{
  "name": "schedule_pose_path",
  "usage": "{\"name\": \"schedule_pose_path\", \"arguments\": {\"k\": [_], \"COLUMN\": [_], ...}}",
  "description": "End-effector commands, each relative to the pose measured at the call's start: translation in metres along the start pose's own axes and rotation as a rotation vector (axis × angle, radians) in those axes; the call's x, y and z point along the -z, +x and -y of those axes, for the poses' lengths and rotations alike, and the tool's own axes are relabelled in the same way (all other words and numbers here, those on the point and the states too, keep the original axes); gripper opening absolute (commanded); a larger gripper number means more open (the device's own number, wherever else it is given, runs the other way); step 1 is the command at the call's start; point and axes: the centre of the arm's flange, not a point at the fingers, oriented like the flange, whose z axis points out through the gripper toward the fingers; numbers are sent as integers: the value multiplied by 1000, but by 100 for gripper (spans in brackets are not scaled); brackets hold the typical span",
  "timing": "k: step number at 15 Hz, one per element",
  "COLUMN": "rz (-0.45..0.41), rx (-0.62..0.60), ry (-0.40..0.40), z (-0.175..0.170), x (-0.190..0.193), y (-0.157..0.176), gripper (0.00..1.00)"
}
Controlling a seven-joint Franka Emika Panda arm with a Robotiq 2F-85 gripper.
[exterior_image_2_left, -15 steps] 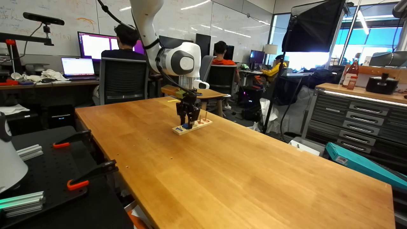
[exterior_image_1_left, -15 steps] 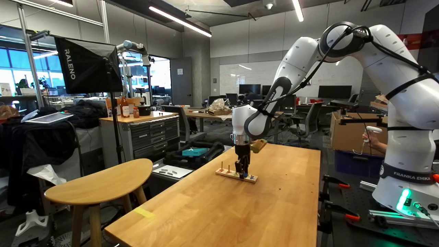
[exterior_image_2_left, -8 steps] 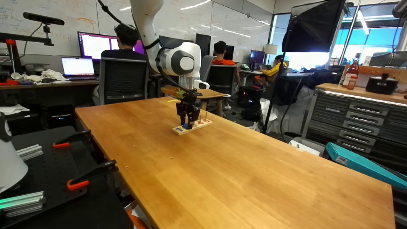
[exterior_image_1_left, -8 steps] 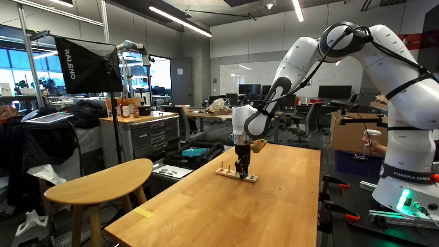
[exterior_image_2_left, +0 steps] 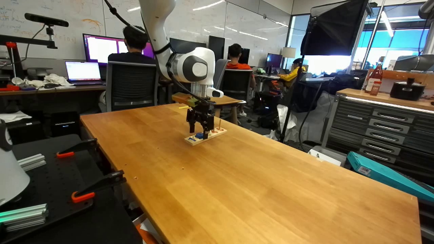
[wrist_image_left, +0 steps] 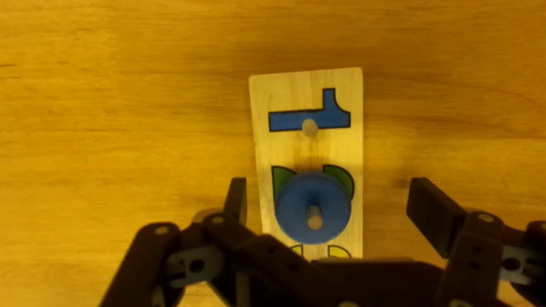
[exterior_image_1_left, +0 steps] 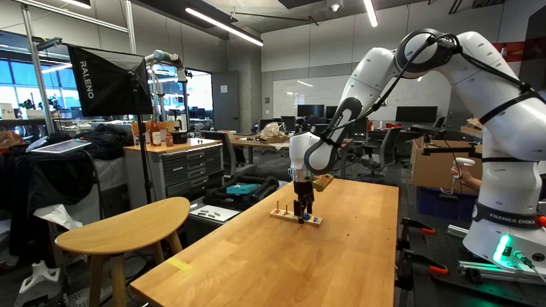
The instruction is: Remove the blue object on the second spike of the abacus and place it on the table
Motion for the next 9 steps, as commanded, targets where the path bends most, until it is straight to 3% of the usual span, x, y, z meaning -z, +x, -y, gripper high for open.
{"name": "schedule_pose_path", "arguments": {"k": [1, 8, 9], "rz": [4, 4, 1], "rx": [-6, -18, -18], "ry": [7, 47, 47], "z": [2, 6, 6], "x": [3, 6, 7], "y": [8, 9, 10], "gripper": [100, 100, 89]}}
